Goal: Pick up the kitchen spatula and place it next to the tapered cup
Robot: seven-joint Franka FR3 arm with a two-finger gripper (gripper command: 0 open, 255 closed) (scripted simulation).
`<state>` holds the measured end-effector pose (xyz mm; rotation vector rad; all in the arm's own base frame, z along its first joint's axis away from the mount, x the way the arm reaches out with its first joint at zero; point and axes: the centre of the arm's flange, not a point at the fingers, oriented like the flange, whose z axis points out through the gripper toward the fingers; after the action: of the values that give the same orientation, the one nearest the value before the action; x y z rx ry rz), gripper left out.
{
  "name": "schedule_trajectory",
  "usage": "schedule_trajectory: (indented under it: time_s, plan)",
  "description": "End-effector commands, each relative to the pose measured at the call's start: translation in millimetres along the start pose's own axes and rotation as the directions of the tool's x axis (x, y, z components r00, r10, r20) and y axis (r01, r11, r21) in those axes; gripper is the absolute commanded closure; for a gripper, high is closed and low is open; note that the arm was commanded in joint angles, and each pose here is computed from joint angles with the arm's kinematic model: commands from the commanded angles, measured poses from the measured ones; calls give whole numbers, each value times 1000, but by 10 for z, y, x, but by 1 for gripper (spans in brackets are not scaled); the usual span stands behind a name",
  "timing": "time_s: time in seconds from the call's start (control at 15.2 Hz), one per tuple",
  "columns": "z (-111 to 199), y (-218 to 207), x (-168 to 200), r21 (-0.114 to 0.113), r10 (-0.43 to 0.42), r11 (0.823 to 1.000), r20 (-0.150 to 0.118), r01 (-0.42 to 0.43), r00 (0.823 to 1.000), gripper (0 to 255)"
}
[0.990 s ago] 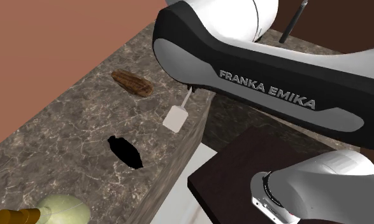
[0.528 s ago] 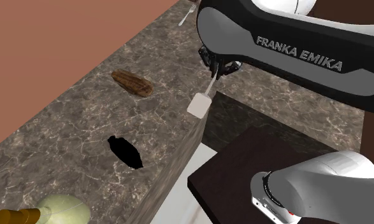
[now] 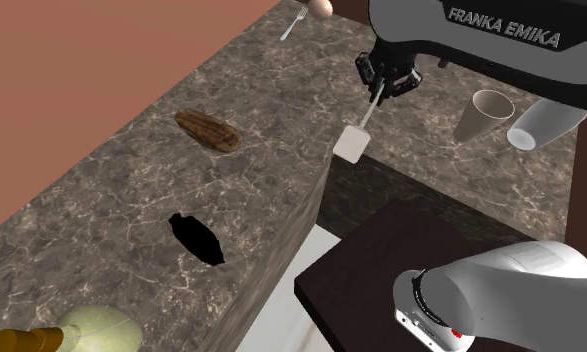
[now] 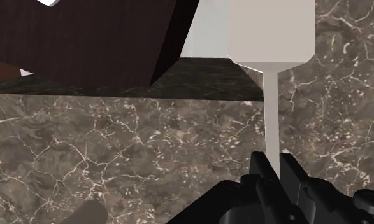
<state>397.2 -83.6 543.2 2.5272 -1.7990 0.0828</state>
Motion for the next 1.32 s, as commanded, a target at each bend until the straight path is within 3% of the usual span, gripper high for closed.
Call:
schedule_trajectory:
  time_s: [0.0,1.25]
  plan:
    - [6,124,217,0,-2,1000,0,2,1000,255]
    - [155,1149,2501,0,-2,1000,0,2,1000,255]
